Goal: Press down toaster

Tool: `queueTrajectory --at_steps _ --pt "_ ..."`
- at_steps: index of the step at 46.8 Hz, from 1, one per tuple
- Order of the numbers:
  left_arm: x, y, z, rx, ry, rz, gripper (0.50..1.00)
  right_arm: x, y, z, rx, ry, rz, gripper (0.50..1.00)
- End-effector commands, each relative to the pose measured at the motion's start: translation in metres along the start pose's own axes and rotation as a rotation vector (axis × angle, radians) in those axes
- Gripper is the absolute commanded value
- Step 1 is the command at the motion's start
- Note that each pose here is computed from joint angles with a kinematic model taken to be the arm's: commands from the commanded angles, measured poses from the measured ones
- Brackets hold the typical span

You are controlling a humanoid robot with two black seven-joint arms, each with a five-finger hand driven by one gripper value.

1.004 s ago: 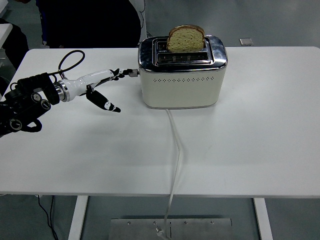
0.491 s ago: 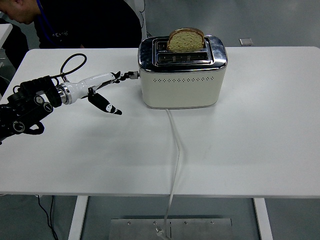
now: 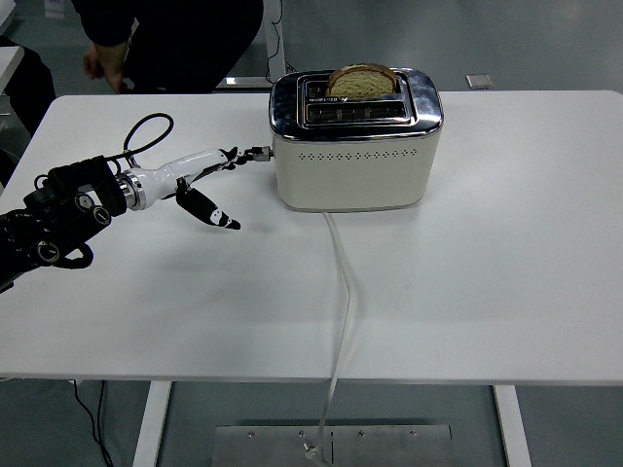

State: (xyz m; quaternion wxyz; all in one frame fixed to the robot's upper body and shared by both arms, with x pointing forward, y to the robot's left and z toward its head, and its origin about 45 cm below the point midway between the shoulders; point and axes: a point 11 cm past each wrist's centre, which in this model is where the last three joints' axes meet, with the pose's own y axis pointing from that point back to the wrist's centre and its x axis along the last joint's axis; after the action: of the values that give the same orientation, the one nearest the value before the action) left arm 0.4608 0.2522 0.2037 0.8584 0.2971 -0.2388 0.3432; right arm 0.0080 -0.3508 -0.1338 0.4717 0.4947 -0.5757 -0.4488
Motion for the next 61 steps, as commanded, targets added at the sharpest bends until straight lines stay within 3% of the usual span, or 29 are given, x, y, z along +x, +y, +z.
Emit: queueTrajectory --at_steps 1,61 --pt "-0.001 0.000 0.000 0.001 0.000 -0.002 1.000 0.000 0.000 0.000 0.000 0.000 -0.001 1.000" --pt "-0.022 -0.002 -0.020 0.040 0.041 -0.012 1.000 0.000 0.000 0.000 0.001 -0.001 -0.001 1.000"
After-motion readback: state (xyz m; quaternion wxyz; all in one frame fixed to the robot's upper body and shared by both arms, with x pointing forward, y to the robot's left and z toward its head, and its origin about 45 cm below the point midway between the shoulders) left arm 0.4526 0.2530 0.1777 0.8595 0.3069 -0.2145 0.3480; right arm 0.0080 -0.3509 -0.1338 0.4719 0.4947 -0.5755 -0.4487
